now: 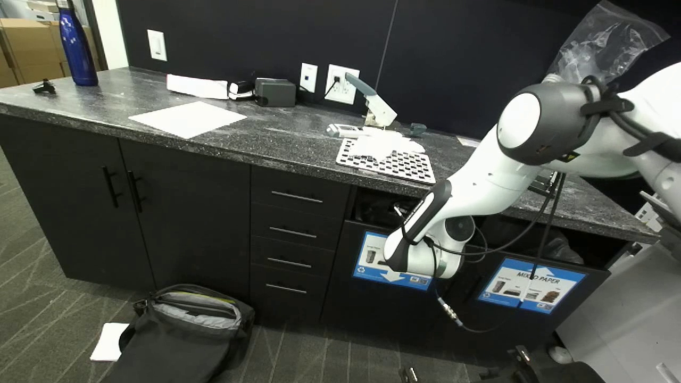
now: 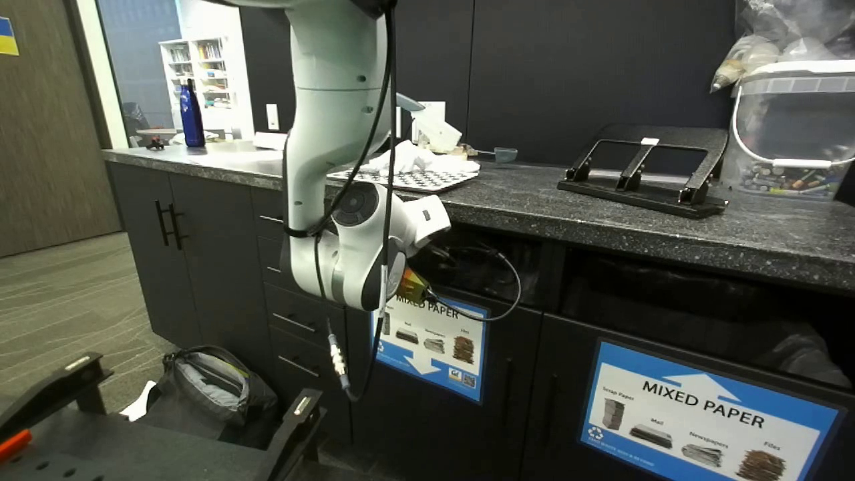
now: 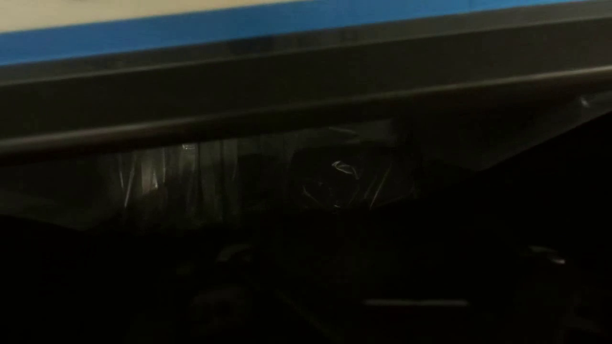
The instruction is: Put the white pieces of paper in the left bin
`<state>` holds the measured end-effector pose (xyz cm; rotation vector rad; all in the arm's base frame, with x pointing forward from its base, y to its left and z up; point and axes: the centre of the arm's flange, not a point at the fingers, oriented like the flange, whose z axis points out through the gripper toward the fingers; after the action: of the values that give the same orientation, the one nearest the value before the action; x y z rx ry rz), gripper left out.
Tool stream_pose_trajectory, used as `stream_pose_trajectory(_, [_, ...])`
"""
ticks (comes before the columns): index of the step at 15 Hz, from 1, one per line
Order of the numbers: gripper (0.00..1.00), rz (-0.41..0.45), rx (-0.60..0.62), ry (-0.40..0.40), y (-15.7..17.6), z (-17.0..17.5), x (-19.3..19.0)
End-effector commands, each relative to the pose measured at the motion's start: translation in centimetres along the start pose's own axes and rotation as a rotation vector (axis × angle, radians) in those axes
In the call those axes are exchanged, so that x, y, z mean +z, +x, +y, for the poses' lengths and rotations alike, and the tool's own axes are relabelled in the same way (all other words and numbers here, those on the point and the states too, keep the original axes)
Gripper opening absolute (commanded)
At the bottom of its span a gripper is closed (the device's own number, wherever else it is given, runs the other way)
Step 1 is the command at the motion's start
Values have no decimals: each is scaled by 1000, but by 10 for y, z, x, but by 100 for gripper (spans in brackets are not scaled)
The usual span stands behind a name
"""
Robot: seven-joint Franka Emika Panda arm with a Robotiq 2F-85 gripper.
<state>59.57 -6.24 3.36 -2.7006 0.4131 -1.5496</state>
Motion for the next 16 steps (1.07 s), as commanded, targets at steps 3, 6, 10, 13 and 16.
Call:
stream_pose_trajectory(3, [100, -285, -74, 61, 24, -20, -91])
stream_pose_trajectory(6, [100, -444, -125, 91, 46, -38, -110])
stream_pose_trajectory(10, [100, -672, -197, 68, 86, -52, -130])
stream_pose_trajectory(13, [100, -794, -223, 40, 117, -61, -146])
stream_pose_trajectory(16, [100, -867, -218, 11, 162, -68, -151])
